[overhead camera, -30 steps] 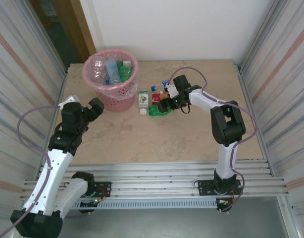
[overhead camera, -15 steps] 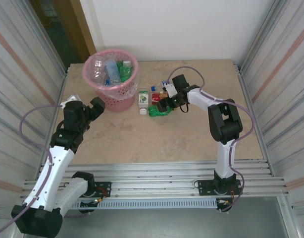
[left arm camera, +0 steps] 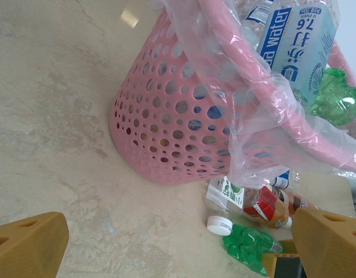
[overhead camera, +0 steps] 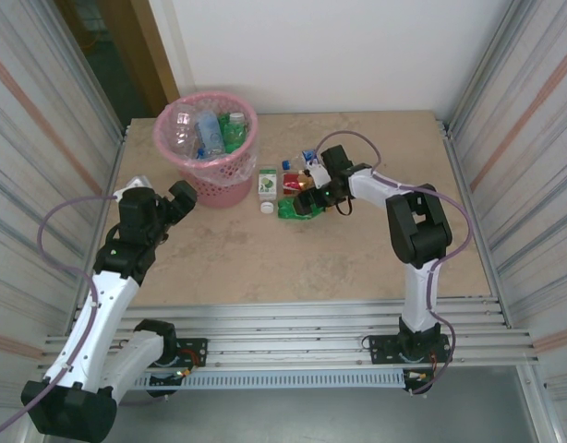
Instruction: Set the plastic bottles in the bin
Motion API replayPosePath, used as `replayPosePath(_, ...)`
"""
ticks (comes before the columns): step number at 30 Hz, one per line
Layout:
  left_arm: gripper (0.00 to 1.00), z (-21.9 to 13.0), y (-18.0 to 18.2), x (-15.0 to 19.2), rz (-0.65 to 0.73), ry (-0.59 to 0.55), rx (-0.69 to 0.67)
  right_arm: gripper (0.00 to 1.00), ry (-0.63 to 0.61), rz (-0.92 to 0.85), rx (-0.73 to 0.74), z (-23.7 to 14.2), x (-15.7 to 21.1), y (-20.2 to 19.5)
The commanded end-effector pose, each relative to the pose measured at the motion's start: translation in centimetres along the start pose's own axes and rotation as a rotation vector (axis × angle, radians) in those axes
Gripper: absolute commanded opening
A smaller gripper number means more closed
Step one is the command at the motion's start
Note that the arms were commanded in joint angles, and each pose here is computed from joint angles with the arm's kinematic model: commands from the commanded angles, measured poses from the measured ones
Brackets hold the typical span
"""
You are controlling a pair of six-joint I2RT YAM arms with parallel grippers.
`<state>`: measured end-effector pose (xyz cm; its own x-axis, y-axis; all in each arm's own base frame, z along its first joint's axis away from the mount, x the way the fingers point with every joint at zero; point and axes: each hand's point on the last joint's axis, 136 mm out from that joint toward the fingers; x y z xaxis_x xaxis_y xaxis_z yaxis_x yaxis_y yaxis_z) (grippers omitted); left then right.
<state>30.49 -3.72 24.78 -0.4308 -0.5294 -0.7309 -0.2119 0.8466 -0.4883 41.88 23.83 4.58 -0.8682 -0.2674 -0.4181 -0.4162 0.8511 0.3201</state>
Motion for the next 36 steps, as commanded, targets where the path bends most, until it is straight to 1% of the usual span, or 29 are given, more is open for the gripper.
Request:
replayPosePath(1, 0.99, 0.1, 0.0, -0.2, -0.022, -0.013, 0.007, 0.97, 0.026, 0.0, -0.026, -1.3, 1.7, 1.8)
replayPosePath(11, 0.99, 0.9, -0.3, 0.0, -0.025, 0.01, 0.012, 0.9, 0.106, 0.017, -0.028, -0.9, 6.5, 5.3)
replayPosePath(15, 0.99, 1.2, -0.5, 0.2, -0.033, 0.018, 0.021, 0.87, 0.126, -0.006, 0.034, -0.2, 7.8, 5.4)
replayPosePath(17, 0.99, 1.3, -0.6, 0.2, -0.039, 0.021, 0.031, 0.82, 0.141, -0.025, 0.072, 0.3, 8.4, 5.3)
replayPosePath(24, 0.99, 1.7, -0.9, 0.5, -0.048, 0.036, 0.04, 0.63, 0.178, -0.055, 0.136, 1.3, 10.2, 5.0)
replayPosePath(29, 0.99, 1.9, -0.9, 0.6, -0.055, 0.043, 0.041, 0.51, 0.189, -0.083, 0.184, 1.0, 11.6, 4.8)
replayPosePath(33, 0.99, 2.0, -1.1, 0.6, -0.057, 0.047, 0.048, 0.36, 0.202, -0.092, 0.196, 0.7, 12.6, 4.9)
replayPosePath(36, 0.99, 1.9, -1.2, 0.6, -0.059, 0.05, 0.052, 0.28, 0.211, -0.105, 0.202, 0.5, 13.3, 5.1)
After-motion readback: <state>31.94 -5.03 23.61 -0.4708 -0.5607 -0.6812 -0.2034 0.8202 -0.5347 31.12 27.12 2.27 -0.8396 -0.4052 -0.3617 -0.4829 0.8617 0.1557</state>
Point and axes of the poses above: each hand's point on the last joint's axis, 136 mm out from that joint toward the fingers, its own z axis out along the fingers, its own y axis along the line the jaws close on, x = y × z, and after that the axes turned 8 degrees about z, right-handed
